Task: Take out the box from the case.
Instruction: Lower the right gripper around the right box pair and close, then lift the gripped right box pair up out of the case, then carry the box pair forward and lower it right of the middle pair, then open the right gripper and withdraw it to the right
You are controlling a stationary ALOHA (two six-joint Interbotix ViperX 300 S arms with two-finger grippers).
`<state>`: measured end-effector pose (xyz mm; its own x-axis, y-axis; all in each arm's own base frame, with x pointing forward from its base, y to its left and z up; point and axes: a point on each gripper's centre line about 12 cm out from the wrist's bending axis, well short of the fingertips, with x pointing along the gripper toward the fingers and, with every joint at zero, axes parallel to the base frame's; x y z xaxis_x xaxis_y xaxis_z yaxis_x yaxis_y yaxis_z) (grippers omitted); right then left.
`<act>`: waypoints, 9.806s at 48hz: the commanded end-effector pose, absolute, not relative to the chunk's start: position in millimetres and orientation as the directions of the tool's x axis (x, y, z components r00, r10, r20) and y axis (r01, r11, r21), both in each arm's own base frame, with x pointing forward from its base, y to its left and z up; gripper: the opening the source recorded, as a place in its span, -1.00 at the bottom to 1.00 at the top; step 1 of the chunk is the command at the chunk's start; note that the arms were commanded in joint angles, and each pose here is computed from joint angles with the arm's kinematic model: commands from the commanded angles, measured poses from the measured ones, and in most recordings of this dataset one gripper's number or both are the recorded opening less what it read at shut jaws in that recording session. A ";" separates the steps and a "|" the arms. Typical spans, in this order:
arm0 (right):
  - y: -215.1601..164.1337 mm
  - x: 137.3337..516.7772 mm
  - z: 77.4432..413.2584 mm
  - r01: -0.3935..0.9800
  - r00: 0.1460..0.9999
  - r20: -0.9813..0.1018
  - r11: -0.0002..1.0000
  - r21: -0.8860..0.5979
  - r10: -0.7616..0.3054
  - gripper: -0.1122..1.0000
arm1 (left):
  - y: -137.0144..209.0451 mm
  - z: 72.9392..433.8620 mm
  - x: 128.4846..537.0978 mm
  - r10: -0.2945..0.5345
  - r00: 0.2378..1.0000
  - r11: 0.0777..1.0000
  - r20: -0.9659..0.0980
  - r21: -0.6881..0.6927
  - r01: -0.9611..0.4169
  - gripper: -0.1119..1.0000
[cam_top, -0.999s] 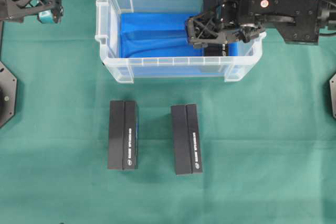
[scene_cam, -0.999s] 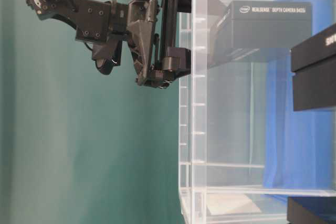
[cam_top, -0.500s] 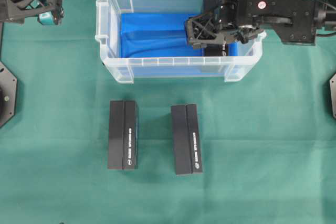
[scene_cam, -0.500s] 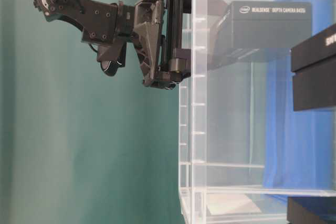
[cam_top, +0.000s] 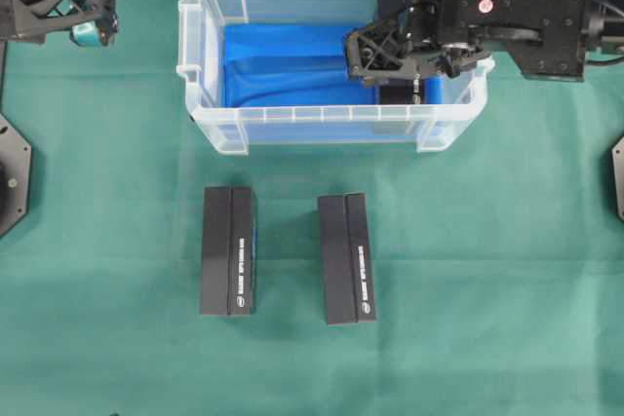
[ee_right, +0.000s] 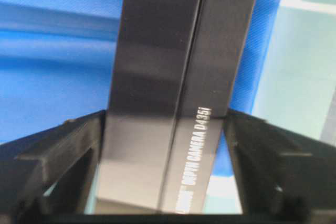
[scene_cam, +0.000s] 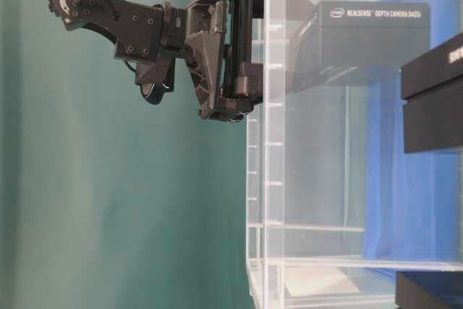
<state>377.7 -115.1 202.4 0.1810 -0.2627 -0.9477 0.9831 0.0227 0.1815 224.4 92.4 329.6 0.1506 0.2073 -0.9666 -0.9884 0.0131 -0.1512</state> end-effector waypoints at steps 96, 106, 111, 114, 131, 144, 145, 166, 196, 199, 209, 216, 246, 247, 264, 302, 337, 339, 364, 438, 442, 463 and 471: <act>-115.5 348.2 378.5 0.974 0.205 -0.906 -0.017 0.228 -0.371 0.40 | 89.8 336.5 227.5 0.223 0.193 0.029 -0.956 -0.192 -0.981 0.93; -113.1 345.8 393.6 0.973 0.209 -0.900 -0.011 0.230 -0.382 0.40 | 89.9 336.5 227.2 0.224 0.194 0.028 -0.955 -0.193 -0.981 0.93; -112.1 346.3 393.4 0.974 0.207 -0.901 -0.010 0.228 -0.381 0.40 | 89.6 336.4 227.1 0.223 0.193 0.027 -0.956 -0.192 -0.981 0.93; -112.1 346.3 393.4 0.974 0.207 -0.901 -0.010 0.228 -0.381 0.40 | 89.6 336.4 227.1 0.223 0.193 0.027 -0.956 -0.192 -0.981 0.93; -112.1 346.3 393.6 0.974 0.206 -0.900 -0.008 0.227 -0.385 0.40 | 89.2 336.5 227.5 0.224 0.195 0.031 -0.955 -0.193 -0.981 0.93; -113.5 345.9 394.1 0.975 0.203 -0.895 -0.008 0.224 -0.397 0.40 | 89.1 336.4 227.3 0.223 0.194 0.030 -0.955 -0.192 -0.981 0.93; -113.7 345.8 394.2 0.975 0.202 -0.895 -0.008 0.224 -0.398 0.40 | 88.9 336.4 227.4 0.222 0.194 0.030 -0.956 -0.192 -0.981 0.93; -102.2 348.5 394.1 0.976 0.207 -0.896 0.016 0.219 -0.393 0.40 | 88.9 336.4 227.4 0.222 0.194 0.032 -0.956 -0.192 -0.981 0.93; -34.1 348.6 393.4 0.984 0.180 -0.914 0.050 0.173 -0.365 0.40 | 89.1 336.4 227.1 0.223 0.192 0.034 -0.956 -0.189 -0.981 0.93; -25.9 348.2 392.3 0.985 0.173 -0.915 0.048 0.168 -0.363 0.40 | 89.2 336.4 227.1 0.224 0.192 0.034 -0.955 -0.189 -0.981 0.93; 7.4 348.4 392.3 0.979 0.202 -0.915 0.055 0.195 -0.349 0.40 | 89.2 335.9 227.0 0.224 0.190 0.034 -0.956 -0.187 -0.982 0.93; 27.4 345.6 391.3 0.980 0.198 -0.919 0.041 0.196 -0.341 0.40 | 89.2 335.9 227.0 0.224 0.190 0.033 -0.956 -0.188 -0.982 0.93; 96.5 342.3 385.9 0.975 0.216 -0.925 0.021 0.221 -0.313 0.40 | 89.6 334.5 228.3 0.223 0.186 0.030 -0.957 -0.184 -0.982 0.93; 97.4 341.7 385.8 0.976 0.214 -0.925 0.021 0.218 -0.314 0.40 | 89.6 334.4 228.2 0.222 0.185 0.030 -0.957 -0.183 -0.983 0.93; 101.0 338.2 381.7 0.983 0.178 -0.930 0.020 0.181 -0.321 0.40 | 89.6 334.5 228.3 0.223 0.186 0.030 -0.957 -0.184 -0.982 0.93; 114.8 345.4 285.9 0.987 0.153 -0.958 -0.004 0.159 -0.241 0.40 | 89.1 333.9 226.6 0.223 0.186 0.028 -0.957 -0.185 -0.982 0.93; 110.2 330.5 185.4 0.991 0.106 -0.970 -0.056 0.121 -0.220 0.40 | 89.0 329.7 226.3 0.219 0.174 0.028 -0.960 -0.172 -0.985 0.93; 109.9 331.1 182.7 0.992 0.099 -0.970 -0.058 0.115 -0.224 0.40 | 89.0 329.7 226.3 0.219 0.174 0.028 -0.960 -0.172 -0.985 0.93; 113.0 337.1 181.3 0.987 0.147 -0.969 -0.038 0.157 -0.199 0.40 | 89.0 329.7 226.5 0.219 0.175 0.028 -0.960 -0.173 -0.985 0.93; 84.3 327.2 307.3 0.980 0.172 -0.950 -0.054 0.192 -0.261 0.88 | 88.6 329.4 225.7 0.218 0.175 0.026 -0.960 -0.174 -0.984 0.93; 85.0 323.7 307.2 0.981 0.170 -0.954 -0.055 0.189 -0.249 0.88 | 88.6 329.4 225.7 0.218 0.175 0.026 -0.960 -0.174 -0.984 0.93; 84.6 271.2 313.6 0.979 0.184 -0.963 -0.048 0.197 -0.197 0.88 | 88.7 329.2 226.4 0.216 0.175 0.011 -0.961 -0.176 -0.984 0.93; 83.4 254.0 316.0 0.980 0.183 -0.968 -0.043 0.193 -0.173 0.88 | 88.0 329.3 225.5 0.213 0.174 0.010 -0.961 -0.176 -0.984 0.93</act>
<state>261.4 84.3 306.2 0.1554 -0.1910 -0.9692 0.9850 -0.0445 0.1667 226.2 88.8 322.7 0.1526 0.2053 -0.9667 -0.9880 0.0060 -0.1546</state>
